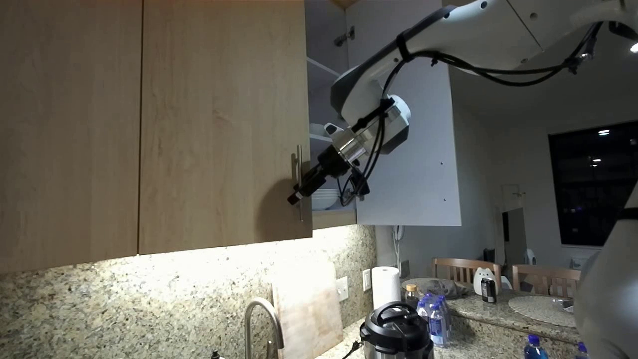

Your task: Open the left cabinet door

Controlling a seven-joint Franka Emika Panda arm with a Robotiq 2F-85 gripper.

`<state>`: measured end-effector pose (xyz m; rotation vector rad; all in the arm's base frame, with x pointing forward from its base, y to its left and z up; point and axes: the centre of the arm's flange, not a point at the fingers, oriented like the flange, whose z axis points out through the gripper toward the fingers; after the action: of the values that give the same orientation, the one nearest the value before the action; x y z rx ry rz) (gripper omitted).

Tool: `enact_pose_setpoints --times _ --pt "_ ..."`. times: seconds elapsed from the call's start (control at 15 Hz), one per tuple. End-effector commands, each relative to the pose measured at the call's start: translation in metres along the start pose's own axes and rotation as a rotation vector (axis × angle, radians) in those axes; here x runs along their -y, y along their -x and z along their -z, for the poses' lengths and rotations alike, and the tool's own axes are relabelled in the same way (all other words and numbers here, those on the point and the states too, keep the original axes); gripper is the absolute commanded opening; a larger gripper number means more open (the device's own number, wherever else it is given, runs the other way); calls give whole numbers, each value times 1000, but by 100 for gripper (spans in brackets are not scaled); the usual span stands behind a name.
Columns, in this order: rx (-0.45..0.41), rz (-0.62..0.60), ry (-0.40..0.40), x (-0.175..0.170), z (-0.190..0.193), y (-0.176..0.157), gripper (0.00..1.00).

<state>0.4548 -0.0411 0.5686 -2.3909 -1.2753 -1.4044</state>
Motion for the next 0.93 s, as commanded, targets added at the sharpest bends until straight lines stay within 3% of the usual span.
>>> enact_pose_setpoints --times 0.0,0.87 --pt "-14 -20 -53 57 -12 4 100" --pt "-42 -45 25 115 -10 15 100"
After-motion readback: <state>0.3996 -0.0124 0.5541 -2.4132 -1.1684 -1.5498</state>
